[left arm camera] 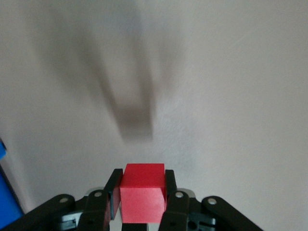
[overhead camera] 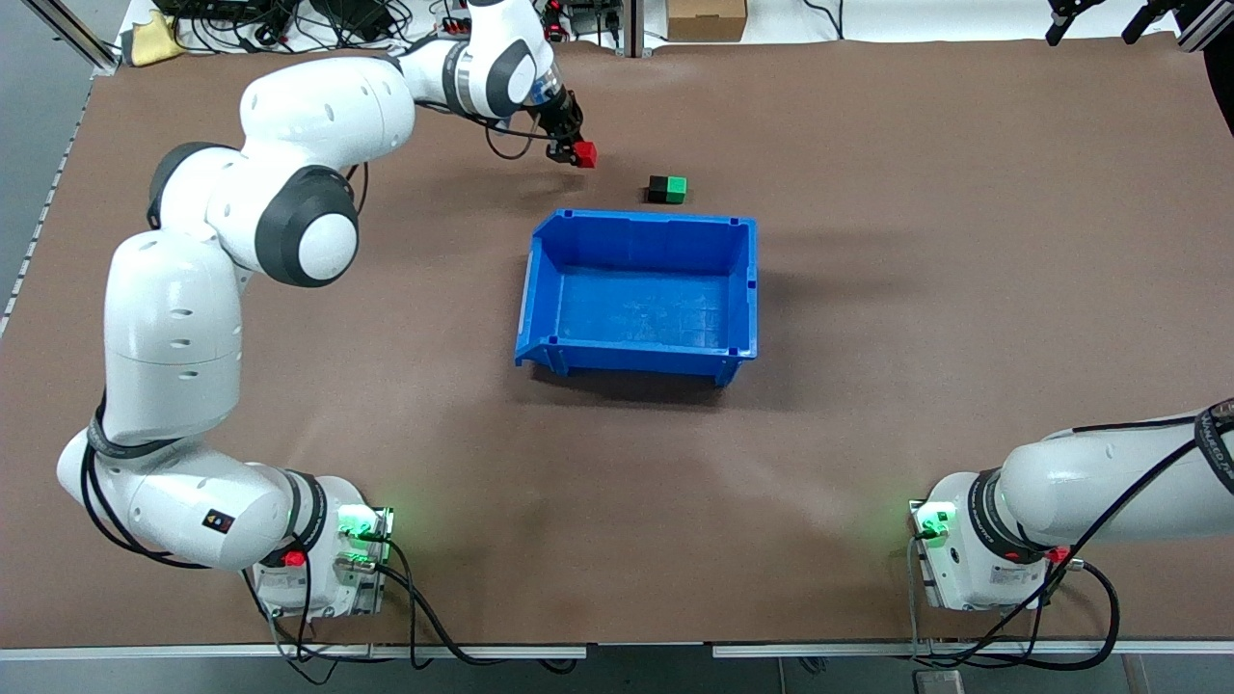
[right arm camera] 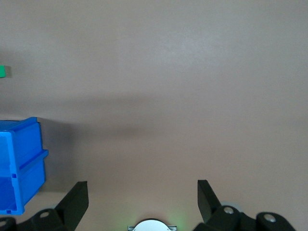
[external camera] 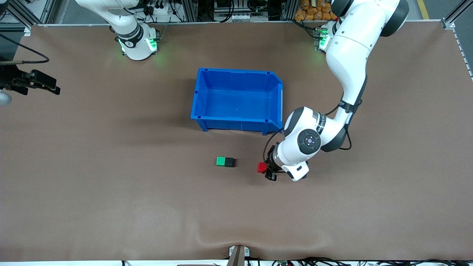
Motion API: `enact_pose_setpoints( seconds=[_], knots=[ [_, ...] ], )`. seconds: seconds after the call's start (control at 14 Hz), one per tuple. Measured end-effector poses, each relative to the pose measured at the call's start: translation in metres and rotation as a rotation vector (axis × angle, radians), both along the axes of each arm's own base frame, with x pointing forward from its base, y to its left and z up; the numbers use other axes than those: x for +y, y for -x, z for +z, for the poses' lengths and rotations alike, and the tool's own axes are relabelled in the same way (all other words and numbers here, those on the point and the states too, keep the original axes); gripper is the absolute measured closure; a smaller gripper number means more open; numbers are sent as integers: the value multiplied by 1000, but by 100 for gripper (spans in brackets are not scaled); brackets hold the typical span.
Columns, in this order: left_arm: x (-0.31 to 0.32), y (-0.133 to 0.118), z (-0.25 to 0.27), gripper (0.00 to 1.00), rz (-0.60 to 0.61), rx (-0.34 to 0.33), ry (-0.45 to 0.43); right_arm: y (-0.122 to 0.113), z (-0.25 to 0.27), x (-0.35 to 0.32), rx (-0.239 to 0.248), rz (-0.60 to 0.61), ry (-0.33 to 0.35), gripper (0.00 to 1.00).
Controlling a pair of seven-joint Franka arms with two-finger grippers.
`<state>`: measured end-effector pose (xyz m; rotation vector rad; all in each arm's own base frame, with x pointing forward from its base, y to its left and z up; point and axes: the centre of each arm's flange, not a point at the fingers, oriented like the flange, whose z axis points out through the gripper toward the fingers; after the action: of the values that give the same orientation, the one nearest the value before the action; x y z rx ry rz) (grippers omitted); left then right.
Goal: Attach green and red cubes to black cube
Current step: 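Carry the red cube with the left gripper toward the black cube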
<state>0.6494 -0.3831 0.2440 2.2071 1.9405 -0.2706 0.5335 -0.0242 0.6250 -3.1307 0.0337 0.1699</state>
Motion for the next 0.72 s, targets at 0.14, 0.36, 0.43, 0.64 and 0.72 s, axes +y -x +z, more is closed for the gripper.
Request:
enact_pose_setpoints(
  seconds=[0.14, 0.36, 0.43, 0.64, 0.72],
  knots=[
    [-16, 4, -4, 60, 41, 5, 43, -1, -1, -5, -16, -16, 3, 0],
    [-45, 17, -16, 60, 74, 9, 69, -2, -1, -8, -22, -37, 5, 0],
    [-52, 18, -19, 60, 85, 10, 73, -2, -1, -12, -22, -51, 6, 0],
    [-62, 19, -29, 60, 89, 13, 75, 0, 1, -33, -27, -94, 3, 0],
    [-65, 21, -35, 60, 85, 16, 71, 0, 2, -35, -29, -99, -1, 0]
  ],
)
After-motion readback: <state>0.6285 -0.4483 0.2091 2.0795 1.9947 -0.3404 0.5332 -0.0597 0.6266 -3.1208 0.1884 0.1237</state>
